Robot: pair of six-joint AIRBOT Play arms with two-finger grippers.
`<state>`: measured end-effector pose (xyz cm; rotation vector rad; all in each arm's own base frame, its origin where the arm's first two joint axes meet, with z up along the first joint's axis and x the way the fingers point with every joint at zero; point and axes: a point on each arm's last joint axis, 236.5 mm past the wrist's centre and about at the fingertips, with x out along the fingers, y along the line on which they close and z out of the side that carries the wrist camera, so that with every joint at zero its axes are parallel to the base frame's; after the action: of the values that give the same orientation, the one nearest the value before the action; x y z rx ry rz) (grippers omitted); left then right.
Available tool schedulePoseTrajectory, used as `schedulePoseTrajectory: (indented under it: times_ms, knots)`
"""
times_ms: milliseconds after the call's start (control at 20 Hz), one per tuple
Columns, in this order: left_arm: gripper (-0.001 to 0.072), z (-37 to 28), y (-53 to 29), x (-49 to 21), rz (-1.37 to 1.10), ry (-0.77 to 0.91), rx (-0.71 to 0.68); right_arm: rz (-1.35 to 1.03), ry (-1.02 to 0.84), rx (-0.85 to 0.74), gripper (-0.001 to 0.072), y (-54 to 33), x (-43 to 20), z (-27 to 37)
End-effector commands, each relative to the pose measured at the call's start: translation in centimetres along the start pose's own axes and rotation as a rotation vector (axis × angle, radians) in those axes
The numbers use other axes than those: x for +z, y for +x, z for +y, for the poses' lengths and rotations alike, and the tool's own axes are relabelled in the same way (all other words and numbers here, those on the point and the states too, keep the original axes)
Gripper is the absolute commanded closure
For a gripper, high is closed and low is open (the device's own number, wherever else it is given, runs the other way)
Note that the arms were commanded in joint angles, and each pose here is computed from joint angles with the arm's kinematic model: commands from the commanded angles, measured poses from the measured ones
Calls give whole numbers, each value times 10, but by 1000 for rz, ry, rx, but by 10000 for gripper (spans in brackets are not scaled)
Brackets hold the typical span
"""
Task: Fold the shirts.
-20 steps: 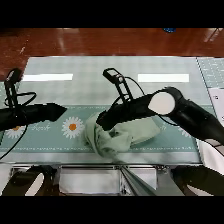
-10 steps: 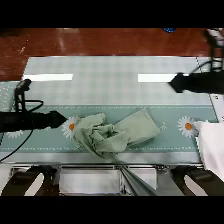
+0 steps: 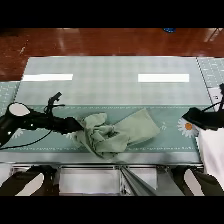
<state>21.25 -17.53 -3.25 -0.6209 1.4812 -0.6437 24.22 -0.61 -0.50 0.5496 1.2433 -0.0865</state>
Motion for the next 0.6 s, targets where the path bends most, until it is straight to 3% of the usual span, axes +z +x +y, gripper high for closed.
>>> schedulePoseTrajectory:
  times_ms: [0, 550]
  knots:
    - [688, -27, 13, 15, -14, 17, -195, 133, 70, 145, 306, 34, -50, 14]
    - [687, -43, 5, 32, -66, 65, -232, 362, 47, 236, 316, 96, -106, 65]
